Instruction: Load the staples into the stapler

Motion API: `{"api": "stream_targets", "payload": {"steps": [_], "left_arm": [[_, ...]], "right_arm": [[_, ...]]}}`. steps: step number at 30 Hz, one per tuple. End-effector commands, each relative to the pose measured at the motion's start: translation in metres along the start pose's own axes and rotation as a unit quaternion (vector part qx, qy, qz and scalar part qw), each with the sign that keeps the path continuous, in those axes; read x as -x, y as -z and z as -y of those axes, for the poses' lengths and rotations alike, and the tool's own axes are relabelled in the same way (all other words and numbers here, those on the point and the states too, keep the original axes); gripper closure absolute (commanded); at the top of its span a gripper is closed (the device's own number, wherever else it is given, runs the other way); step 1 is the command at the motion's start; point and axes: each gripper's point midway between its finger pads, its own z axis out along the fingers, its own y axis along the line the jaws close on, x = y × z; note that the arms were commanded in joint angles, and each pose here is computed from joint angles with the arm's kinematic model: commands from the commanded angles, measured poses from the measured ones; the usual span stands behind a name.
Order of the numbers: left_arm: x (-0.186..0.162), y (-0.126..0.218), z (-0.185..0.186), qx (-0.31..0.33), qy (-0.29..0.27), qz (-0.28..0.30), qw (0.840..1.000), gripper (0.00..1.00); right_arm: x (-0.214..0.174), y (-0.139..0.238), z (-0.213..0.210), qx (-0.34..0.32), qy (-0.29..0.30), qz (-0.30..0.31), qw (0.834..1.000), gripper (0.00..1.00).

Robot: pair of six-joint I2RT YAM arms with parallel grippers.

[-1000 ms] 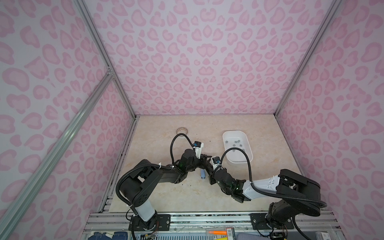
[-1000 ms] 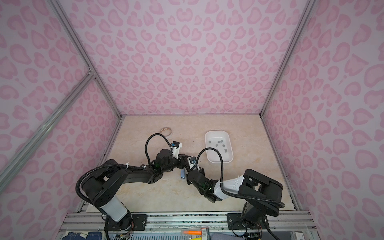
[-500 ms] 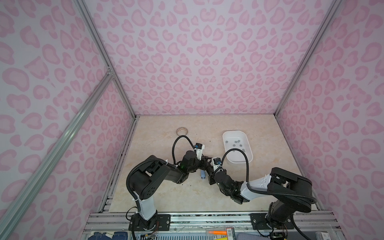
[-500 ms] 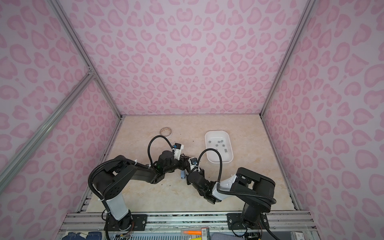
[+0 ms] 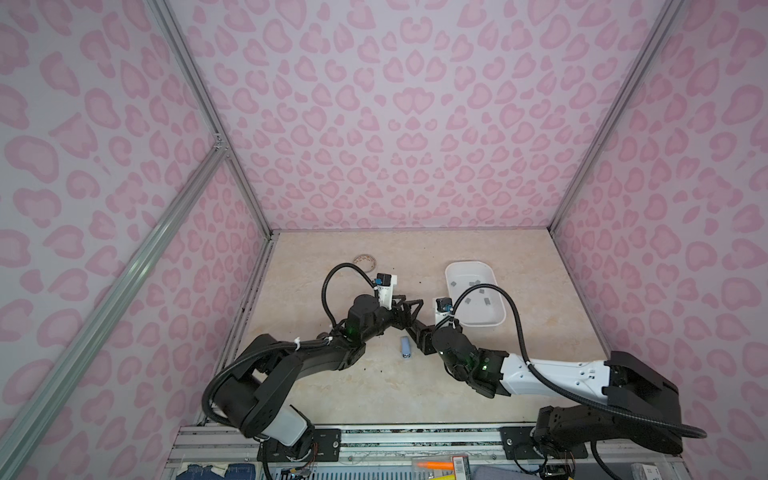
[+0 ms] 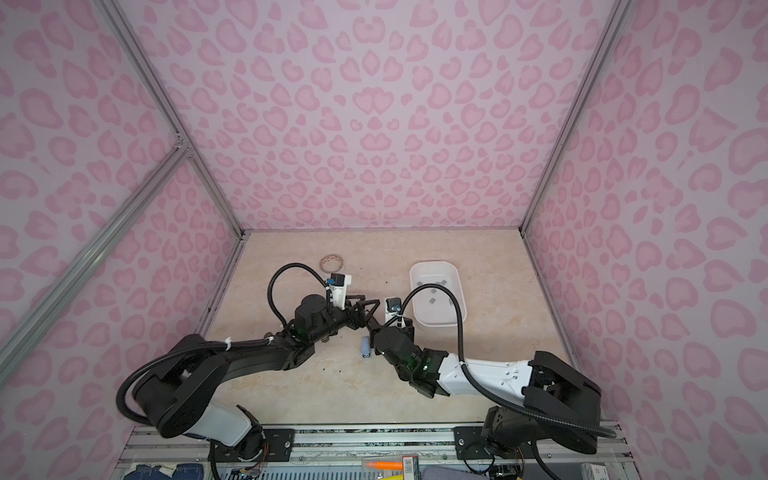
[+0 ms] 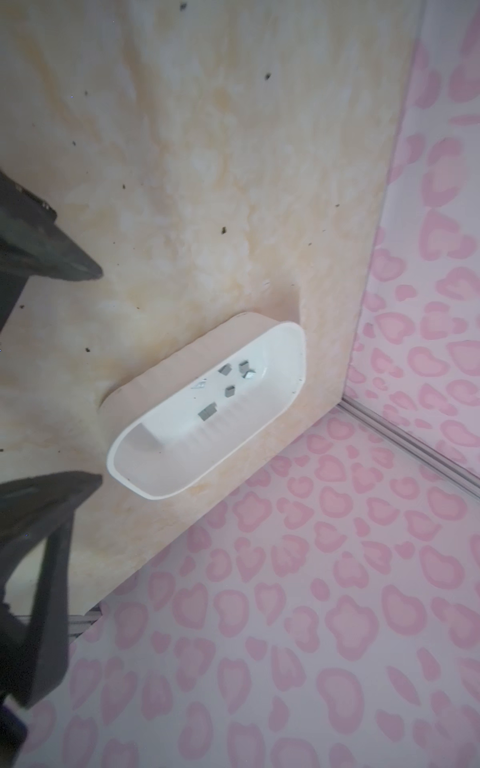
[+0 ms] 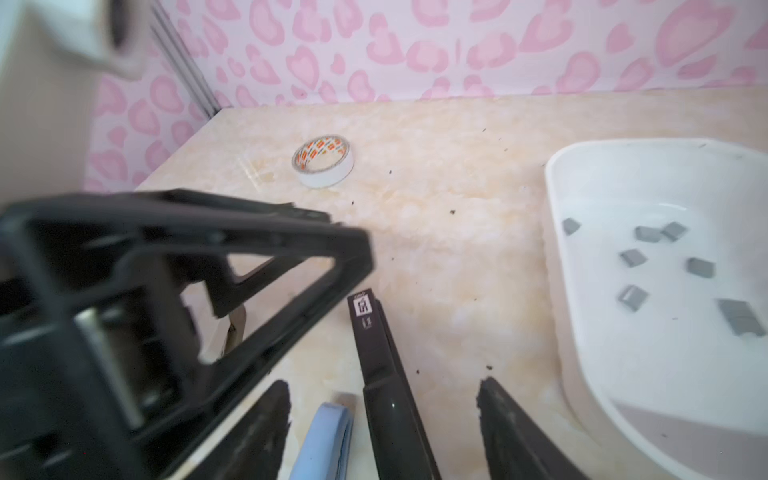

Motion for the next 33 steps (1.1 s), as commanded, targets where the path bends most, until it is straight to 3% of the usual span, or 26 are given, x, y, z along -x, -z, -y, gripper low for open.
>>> {"api": "stream_targets", "payload": {"steps": [1, 3, 5, 7, 8, 9, 10, 11, 13, 14, 16, 19, 20, 21, 24, 27, 30, 33], "left_arm": [[0.044, 0.04, -0.005, 0.065, -0.03, 0.071, 0.995, 0.19], [0.075, 0.077, -0.012, 0.132, -0.042, 0.12, 0.983, 0.17], [0.105, 0.126, -0.031, 0.231, -0.056, 0.184, 0.954, 0.08], [0.123, 0.184, -0.062, 0.355, -0.065, 0.259, 0.896, 0.04], [0.124, 0.196, -0.07, 0.383, -0.101, 0.266, 0.879, 0.04], [0.119, 0.201, -0.079, 0.413, -0.163, 0.234, 0.865, 0.04], [0.116, 0.213, -0.094, 0.458, -0.183, 0.213, 0.843, 0.04], [0.116, 0.232, -0.111, 0.507, -0.175, 0.211, 0.817, 0.04], [0.11, 0.254, -0.134, 0.545, -0.167, 0.206, 0.795, 0.04], [0.102, 0.261, -0.147, 0.554, -0.165, 0.208, 0.789, 0.04], [0.08, 0.268, -0.171, 0.566, -0.156, 0.199, 0.785, 0.04], [0.043, 0.261, -0.2, 0.568, -0.149, 0.163, 0.793, 0.01], [0.036, 0.26, -0.208, 0.577, -0.145, 0.151, 0.79, 0.0], [0.034, 0.258, -0.213, 0.584, -0.143, 0.143, 0.786, 0.0], [0.035, 0.243, -0.222, 0.577, -0.145, 0.125, 0.794, 0.04], [0.042, 0.227, -0.223, 0.555, -0.157, 0.129, 0.807, 0.04], [0.048, 0.214, -0.227, 0.542, -0.164, 0.124, 0.815, 0.03], [0.053, 0.199, -0.233, 0.523, -0.177, 0.11, 0.826, 0.03]], "right_arm": [[0.035, 0.024, 0.038, -0.105, 0.036, 0.012, 0.994, 0.24], [0.077, 0.043, 0.059, -0.151, 0.043, 0.063, 0.986, 0.19], [0.109, 0.059, 0.098, -0.22, 0.034, 0.118, 0.968, 0.05], [0.125, 0.062, 0.151, -0.278, 0.019, 0.148, 0.949, 0.03], [0.125, 0.06, 0.177, -0.298, 0.013, 0.154, 0.942, 0.03], [0.12, 0.06, 0.216, -0.338, -0.005, 0.159, 0.927, 0.03], [0.109, 0.063, 0.257, -0.381, -0.028, 0.158, 0.91, 0.03], [0.098, 0.064, 0.294, -0.413, -0.041, 0.148, 0.898, 0.03], [0.064, 0.08, 0.356, -0.481, -0.109, 0.12, 0.862, 0.03], [0.049, 0.078, 0.374, -0.48, -0.123, 0.096, 0.863, 0.03], [0.029, 0.08, 0.391, -0.505, -0.126, 0.091, 0.849, 0.03], [0.002, 0.058, 0.397, -0.495, -0.102, 0.067, 0.86, 0.03], [0.005, 0.054, 0.401, -0.505, -0.095, 0.077, 0.855, 0.03], [0.009, 0.047, 0.397, -0.496, -0.088, 0.058, 0.862, 0.03], [0.019, 0.038, 0.383, -0.479, -0.05, 0.09, 0.872, 0.03], [0.025, 0.021, 0.371, -0.433, -0.035, 0.098, 0.895, 0.03], [0.021, 0.02, 0.373, -0.425, -0.032, 0.137, 0.894, 0.03], [0.02, 0.012, 0.366, -0.398, -0.024, 0.108, 0.911, 0.03]]}}
